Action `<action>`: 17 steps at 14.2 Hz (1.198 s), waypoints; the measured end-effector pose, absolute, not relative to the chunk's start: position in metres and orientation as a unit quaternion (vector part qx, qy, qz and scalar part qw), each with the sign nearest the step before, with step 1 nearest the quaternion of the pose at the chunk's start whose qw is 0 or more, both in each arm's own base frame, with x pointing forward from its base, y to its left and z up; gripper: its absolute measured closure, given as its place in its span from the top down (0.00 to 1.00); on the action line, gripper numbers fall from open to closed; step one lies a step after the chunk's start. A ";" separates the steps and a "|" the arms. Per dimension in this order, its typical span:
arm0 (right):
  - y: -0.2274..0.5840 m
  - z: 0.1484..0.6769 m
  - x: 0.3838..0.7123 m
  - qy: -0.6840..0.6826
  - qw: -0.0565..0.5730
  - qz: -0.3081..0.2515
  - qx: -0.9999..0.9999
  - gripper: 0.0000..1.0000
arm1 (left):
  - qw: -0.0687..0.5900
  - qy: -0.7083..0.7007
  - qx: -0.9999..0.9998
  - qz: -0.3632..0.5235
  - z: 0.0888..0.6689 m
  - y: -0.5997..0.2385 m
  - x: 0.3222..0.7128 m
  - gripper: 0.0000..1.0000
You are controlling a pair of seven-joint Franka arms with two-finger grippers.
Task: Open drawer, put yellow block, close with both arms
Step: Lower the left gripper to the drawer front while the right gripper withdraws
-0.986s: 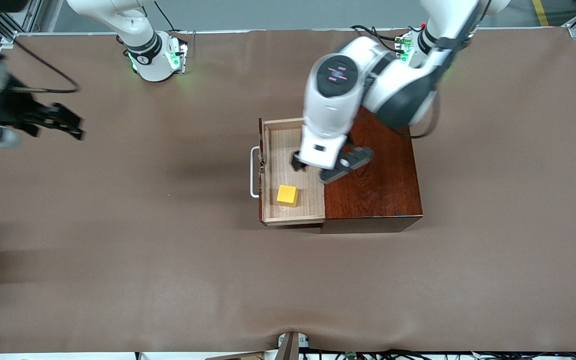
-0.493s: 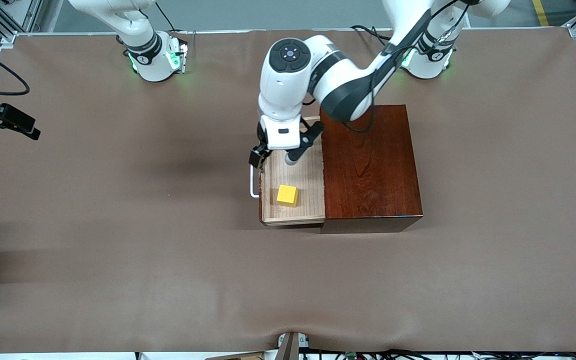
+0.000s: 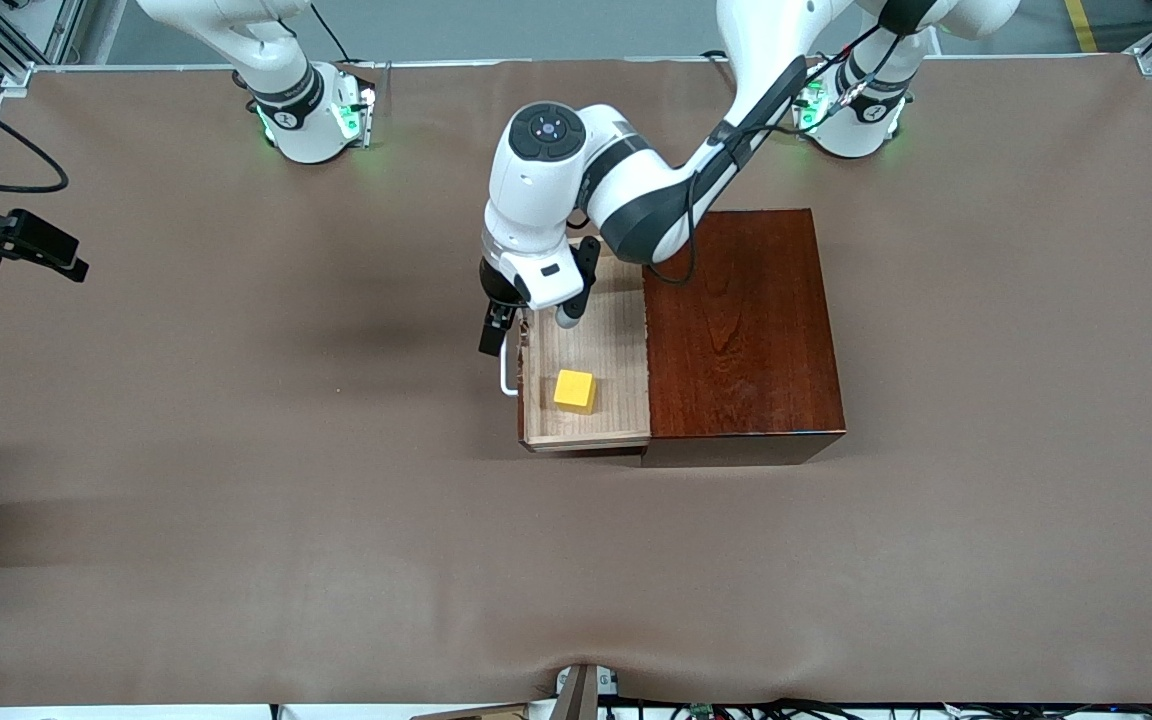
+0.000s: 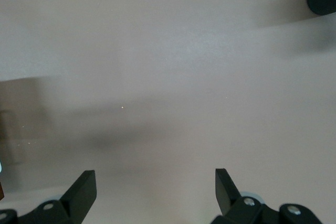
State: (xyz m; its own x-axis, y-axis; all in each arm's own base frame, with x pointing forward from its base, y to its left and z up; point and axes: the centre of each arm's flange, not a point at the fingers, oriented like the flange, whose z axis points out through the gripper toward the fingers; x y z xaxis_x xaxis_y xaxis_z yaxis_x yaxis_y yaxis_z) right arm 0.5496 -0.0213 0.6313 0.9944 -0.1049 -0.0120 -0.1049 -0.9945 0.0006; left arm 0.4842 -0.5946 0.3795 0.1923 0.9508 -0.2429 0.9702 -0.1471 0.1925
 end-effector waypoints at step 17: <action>-0.010 0.632 0.551 0.034 0.000 0.000 -0.999 1.00 | 0.106 0.683 0.721 -0.047 0.318 -0.599 0.483 1.00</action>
State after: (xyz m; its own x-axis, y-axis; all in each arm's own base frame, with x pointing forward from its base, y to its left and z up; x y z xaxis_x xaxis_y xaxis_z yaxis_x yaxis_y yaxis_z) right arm 0.5511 -0.0095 0.6325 0.9976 -0.0687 -0.0007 -0.0687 -0.9976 -0.0001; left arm 0.4826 -0.5990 0.3180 0.0632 0.9749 -0.2133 0.9950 -0.0449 0.0893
